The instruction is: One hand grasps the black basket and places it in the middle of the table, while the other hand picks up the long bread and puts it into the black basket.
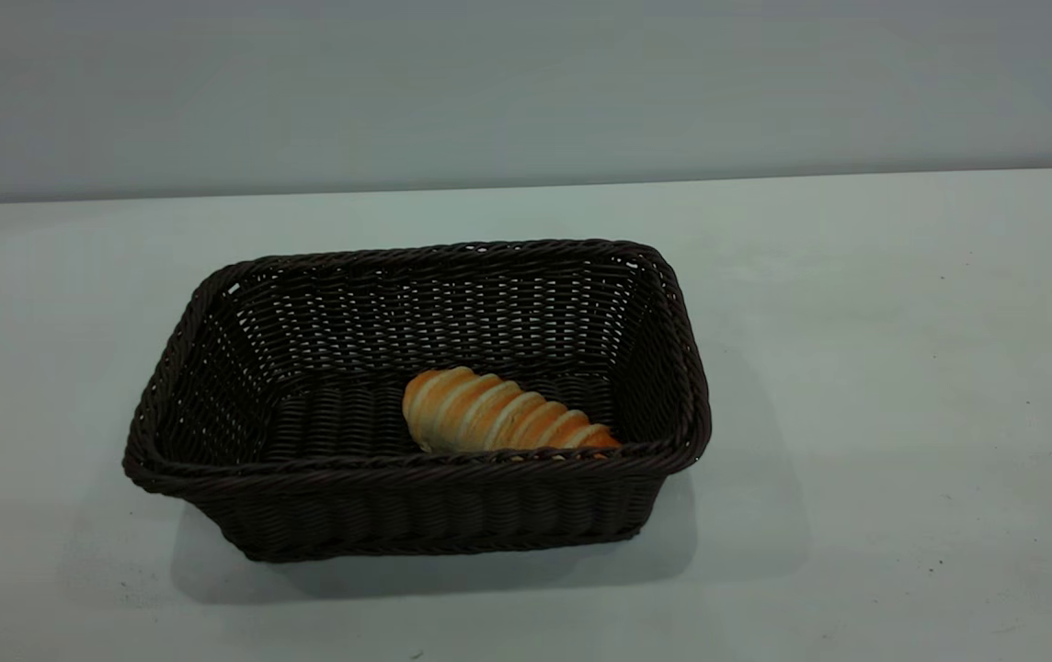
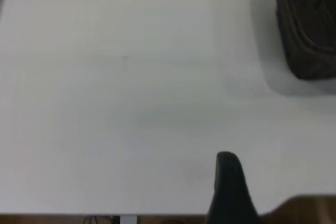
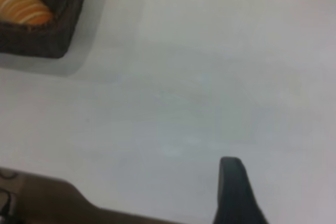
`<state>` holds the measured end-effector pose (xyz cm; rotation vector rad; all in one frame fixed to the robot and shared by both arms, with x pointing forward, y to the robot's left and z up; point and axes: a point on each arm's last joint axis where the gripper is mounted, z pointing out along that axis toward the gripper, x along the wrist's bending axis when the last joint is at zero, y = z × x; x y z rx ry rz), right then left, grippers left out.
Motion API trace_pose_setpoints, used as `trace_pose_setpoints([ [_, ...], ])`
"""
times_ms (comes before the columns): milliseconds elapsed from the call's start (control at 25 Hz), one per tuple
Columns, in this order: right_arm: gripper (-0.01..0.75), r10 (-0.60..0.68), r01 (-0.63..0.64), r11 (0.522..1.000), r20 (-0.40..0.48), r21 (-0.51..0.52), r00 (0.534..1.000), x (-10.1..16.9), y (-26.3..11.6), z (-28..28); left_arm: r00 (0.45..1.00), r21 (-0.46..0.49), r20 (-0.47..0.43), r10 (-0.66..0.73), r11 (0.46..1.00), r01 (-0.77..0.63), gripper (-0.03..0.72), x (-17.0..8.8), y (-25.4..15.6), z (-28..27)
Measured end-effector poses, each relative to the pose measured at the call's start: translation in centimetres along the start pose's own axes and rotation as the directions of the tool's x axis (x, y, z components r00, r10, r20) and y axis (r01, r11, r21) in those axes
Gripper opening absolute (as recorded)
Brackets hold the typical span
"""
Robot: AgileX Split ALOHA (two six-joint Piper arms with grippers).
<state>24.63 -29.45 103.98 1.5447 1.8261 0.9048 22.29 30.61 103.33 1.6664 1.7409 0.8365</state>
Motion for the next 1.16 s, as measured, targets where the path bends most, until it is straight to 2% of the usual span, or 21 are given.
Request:
trace_pose_setpoints([
  [320, 0.440, 0.045, -0.045, 0.999, 0.058, -0.001, 0.997, -0.06, 0.02, 0.02, 0.999, -0.010, -0.026, -0.023, 1.000, 0.022, 0.567, -0.05, -0.11, -0.11],
  [1160, 0.440, 0.048, -0.048, 0.999, 0.059, -0.001, 0.997, -0.05, 0.02, 0.02, 0.999, -0.010, -0.026, -0.023, 1.000, 0.022, 0.567, -0.05, -0.11, -0.11],
])
